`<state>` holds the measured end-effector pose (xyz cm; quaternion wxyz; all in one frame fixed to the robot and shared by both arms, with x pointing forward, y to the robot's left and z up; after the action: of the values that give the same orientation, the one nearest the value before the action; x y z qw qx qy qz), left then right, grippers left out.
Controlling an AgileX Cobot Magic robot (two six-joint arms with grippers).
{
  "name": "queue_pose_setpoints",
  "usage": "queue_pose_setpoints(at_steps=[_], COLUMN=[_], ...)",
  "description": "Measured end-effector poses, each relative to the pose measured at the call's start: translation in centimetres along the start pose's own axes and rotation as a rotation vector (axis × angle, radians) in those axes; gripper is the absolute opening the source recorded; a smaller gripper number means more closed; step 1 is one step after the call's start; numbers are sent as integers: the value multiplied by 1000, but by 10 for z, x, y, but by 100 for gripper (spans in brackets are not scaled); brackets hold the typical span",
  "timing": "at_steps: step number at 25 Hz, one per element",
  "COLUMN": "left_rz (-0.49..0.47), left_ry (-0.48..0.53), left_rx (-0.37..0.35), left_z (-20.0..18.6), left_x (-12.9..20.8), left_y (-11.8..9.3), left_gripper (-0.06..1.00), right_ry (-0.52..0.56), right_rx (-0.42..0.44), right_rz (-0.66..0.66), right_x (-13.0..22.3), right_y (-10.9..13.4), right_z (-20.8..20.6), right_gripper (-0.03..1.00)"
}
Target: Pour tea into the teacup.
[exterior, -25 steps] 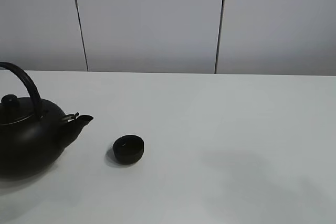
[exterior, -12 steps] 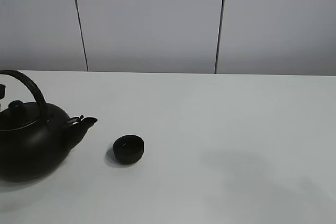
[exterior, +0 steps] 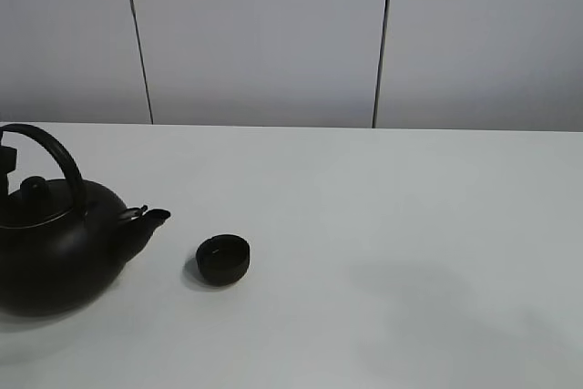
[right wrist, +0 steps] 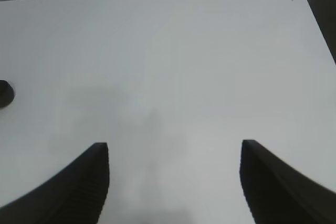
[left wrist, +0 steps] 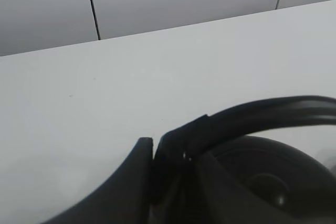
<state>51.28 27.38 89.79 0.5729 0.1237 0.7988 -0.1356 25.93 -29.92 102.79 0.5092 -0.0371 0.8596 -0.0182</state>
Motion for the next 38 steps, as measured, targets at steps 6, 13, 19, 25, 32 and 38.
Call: queue_pose_setpoints(at_steps=[6,13,19,25,32,38], left_rz=[-3,-20,-56,-88,-137,-200], left_ry=[-5,-35,-41,-59,-27,-12], left_rx=[3,24,31,43,9,-96], left_z=[1,1,2,-6,-20,-31], left_x=[1,-4,-5,-1,12,21], left_y=[0,-2,-3,-8,-12,0], left_gripper=[14,29,31,31,31,31], right_ry=[0,0,0,0,0,-1], right_rx=[0,0,0,0,0,0], right_rz=[0,0,0,0,0,0], right_x=[0,0,0,0,0,0], right_y=[0,0,0,0,0,0], right_z=[0,0,0,0,0,0], right_gripper=[49,49,49,49,49,49])
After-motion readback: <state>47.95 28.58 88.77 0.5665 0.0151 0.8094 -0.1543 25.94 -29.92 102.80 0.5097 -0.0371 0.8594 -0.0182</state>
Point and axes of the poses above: a point on each arm's last joint axis where the gripper is mounted, z pointing out along that axis toward the gripper, y along the wrist's bending axis when the last joint is at zero, x = y × z, the point moved 3 cm from there along z, pointing out along that axis toward the gripper, and after that the axes turned 7 degrees about -z, right-handed, at the moved point
